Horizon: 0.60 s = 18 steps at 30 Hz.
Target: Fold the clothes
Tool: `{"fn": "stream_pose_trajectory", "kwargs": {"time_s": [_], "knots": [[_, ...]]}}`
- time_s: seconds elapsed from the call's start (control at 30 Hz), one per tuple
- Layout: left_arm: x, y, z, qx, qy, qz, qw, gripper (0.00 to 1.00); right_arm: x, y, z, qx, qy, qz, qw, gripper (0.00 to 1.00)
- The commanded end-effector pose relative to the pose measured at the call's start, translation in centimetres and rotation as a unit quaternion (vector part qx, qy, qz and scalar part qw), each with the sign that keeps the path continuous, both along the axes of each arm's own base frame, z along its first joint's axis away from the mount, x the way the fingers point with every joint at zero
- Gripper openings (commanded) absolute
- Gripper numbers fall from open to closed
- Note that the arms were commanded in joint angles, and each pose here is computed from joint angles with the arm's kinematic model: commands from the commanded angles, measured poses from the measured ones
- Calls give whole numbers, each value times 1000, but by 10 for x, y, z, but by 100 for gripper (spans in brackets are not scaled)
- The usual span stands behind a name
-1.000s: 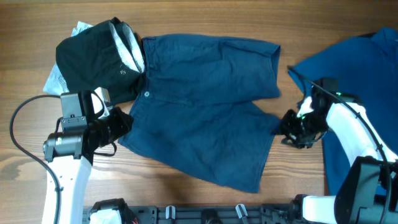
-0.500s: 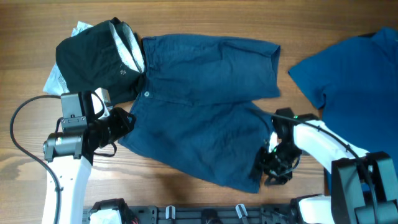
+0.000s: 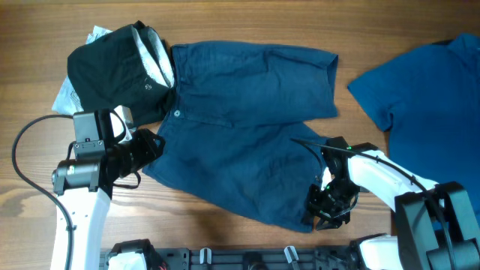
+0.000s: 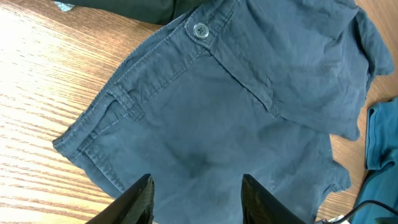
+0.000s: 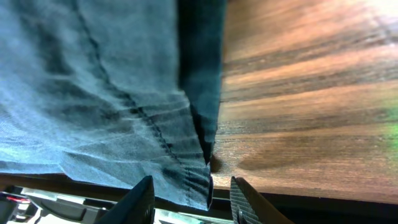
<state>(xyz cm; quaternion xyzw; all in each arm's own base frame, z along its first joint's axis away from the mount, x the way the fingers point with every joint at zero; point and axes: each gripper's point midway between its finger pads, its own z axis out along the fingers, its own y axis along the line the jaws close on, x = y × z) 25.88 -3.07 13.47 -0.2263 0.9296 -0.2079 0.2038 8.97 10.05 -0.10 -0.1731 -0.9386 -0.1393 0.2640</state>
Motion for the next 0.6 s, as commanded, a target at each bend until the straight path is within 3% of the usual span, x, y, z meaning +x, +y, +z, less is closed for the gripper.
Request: {"fn": "stream_pose_trajectory", "kwargs": {"time_s": [0.0,0.1,0.17,0.3,0.57], "knots": [[4,2,4,6,-8,-3,1000,46,-1,2,0,-2,7,-9,1000,30],[4,2,4,6,-9,-3,1000,49,1,8,1,15,4,-16,1000,10],[4,2,4,6,-9,-3,1000,52,6,18,3,45,-2,-25,999,4],[3,2,4,6,-8,-3,1000,55,16,30,8,87,-20,-26,996,4],[-11,0,-3,2,27,-3,1000,58,99,25,74,58,-186,10,981,4]]}}
